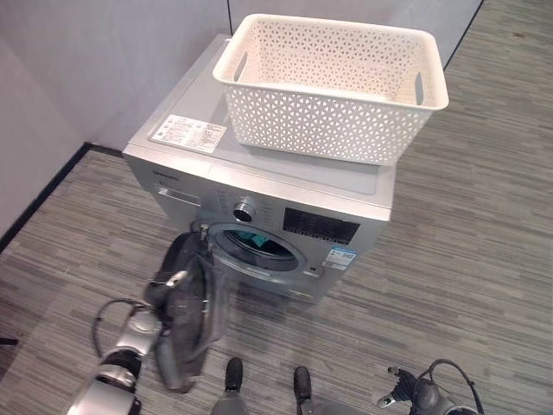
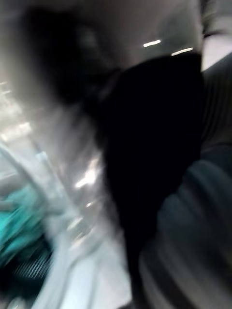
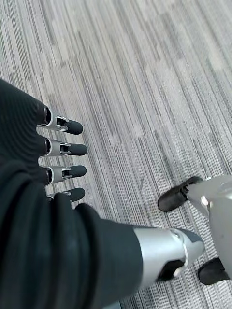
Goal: Grab the laundry basket,head to the washer,open it,put in the laundry and shut it.
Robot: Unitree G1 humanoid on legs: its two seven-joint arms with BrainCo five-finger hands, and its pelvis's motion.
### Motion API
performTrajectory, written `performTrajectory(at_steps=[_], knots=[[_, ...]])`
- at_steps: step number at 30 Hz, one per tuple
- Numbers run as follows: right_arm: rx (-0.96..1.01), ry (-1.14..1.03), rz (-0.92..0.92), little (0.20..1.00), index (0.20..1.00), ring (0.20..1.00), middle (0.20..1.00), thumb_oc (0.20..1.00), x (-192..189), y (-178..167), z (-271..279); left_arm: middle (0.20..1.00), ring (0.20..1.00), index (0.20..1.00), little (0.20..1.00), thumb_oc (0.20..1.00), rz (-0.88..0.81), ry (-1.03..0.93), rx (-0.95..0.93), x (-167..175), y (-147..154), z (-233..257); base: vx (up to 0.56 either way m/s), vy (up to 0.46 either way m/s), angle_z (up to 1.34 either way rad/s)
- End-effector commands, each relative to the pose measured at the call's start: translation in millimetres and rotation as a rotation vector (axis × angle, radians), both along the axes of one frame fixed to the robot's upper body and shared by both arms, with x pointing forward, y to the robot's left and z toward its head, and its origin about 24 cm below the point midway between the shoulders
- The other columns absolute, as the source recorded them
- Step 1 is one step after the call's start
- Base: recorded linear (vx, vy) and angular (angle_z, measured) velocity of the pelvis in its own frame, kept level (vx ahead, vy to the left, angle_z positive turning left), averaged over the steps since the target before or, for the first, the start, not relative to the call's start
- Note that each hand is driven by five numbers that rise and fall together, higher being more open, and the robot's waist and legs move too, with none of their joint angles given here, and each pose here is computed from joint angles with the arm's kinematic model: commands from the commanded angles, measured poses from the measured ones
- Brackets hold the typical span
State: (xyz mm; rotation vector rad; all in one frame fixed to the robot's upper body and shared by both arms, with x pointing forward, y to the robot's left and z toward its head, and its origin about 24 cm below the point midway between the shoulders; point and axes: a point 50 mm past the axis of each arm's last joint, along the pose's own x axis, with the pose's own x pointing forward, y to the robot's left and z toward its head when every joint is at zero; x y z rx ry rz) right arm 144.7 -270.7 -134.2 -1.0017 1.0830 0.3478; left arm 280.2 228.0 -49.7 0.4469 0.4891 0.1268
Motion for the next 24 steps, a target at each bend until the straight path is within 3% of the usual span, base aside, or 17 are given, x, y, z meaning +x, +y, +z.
performTrajectory(at_steps=[1,4,5,13,19,24], knots=[[-0.077,-0.107,-0.049,1.000,1.000,1.000,1.000,1.000,22.4,-27.5,20.5,1.000,1.000,1.000,1.000,1.000,-0.243,-0.042,-0.121,19.6,-73.0,8.3,-0.16,-0.022,0.40],[-0.083,-0.118,-0.056,1.000,1.000,1.000,1.000,1.000,24.2,-31.2,23.2,1.000,1.000,1.000,1.000,1.000,-0.256,-0.062,-0.140,19.0,-75.0,11.0,-0.06,-0.011,0.14],[-0.097,-0.113,-0.144,1.000,1.000,1.000,1.000,1.000,12.2,-46.5,24.7,1.000,1.000,1.000,1.000,1.000,-0.306,-0.112,-0.166,16.5,-78.4,19.8,0.01,0.000,0.32],[-0.117,-0.031,-0.283,1.000,1.000,1.000,1.000,1.000,-30.8,-64.8,17.3,1.000,1.000,1.000,1.000,1.000,-0.446,-0.174,-0.097,19.9,-94.2,35.3,0.00,0.060,0.60],[-0.038,-0.025,-0.262,1.000,1.000,1.000,1.000,1.000,-33.3,-36.8,3.2,1.000,1.000,1.000,1.000,1.000,-0.565,-0.222,-0.074,11.4,-107.3,40.6,0.00,0.015,0.33],[0.053,-0.045,-0.212,1.000,1.000,1.000,1.000,1.000,-28.6,-7.0,-5.8,1.000,1.000,1.000,1.000,1.000,-0.564,-0.239,-0.113,-0.5,-104.6,36.8,-0.02,-0.039,-0.07]])
